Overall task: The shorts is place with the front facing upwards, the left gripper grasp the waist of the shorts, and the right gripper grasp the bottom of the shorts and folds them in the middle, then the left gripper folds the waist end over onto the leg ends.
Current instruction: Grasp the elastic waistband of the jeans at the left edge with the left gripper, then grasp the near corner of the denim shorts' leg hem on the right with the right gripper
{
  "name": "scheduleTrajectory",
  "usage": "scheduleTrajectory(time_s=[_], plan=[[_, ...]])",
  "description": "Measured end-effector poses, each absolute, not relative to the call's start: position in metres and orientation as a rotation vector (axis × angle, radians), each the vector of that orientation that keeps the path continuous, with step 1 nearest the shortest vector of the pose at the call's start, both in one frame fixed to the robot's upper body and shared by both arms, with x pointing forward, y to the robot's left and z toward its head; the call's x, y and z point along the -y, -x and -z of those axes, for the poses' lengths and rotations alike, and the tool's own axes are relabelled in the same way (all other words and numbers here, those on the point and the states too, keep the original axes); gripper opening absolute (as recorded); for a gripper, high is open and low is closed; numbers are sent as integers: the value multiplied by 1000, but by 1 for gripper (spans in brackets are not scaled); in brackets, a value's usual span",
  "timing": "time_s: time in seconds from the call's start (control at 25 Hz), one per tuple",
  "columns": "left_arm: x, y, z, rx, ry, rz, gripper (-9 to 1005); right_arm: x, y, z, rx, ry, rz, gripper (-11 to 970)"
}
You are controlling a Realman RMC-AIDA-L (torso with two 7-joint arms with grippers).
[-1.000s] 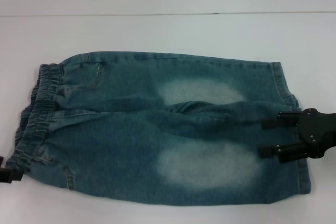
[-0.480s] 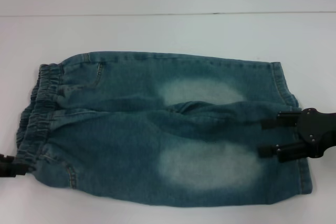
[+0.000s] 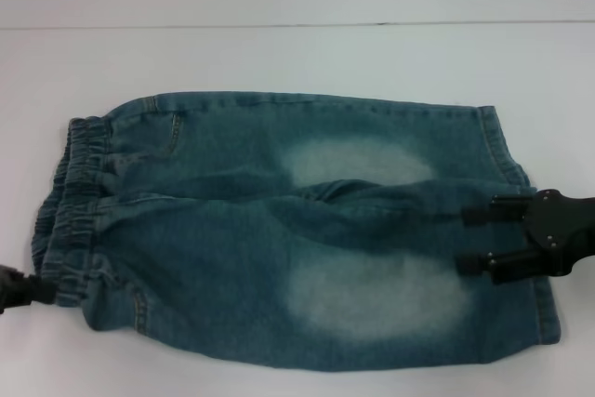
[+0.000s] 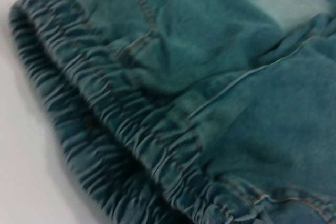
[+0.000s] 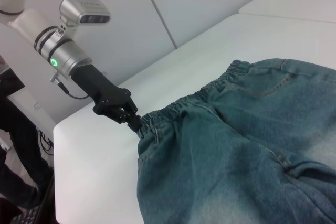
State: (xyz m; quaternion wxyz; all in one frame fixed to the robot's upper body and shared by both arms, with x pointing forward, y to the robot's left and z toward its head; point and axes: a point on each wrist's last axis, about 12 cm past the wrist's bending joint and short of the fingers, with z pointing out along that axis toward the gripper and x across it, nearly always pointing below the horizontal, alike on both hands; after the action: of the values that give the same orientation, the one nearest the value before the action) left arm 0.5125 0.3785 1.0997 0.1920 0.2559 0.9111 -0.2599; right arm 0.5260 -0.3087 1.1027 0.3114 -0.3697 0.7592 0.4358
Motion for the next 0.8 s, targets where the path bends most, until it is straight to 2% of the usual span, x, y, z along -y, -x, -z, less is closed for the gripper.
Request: scheduleTrajectory(time_s=[0.16, 0.4, 0.56, 0.8], plan=[[-373, -515, -1107, -2511, -728, 798, 79, 309, -530, -1106, -2014, 943, -1155, 951], [-368, -520, -1117, -2455, -748, 854, 57, 319, -550, -1126, -2158, 876, -1105, 950], [-366, -523, -1118, -2447, -754, 851, 57, 329, -554, -1144, -2309, 916, -997, 949], [-366, -525, -1117, -2446, -745, 833, 57, 333, -551, -1152, -2459, 1029, -931, 947]])
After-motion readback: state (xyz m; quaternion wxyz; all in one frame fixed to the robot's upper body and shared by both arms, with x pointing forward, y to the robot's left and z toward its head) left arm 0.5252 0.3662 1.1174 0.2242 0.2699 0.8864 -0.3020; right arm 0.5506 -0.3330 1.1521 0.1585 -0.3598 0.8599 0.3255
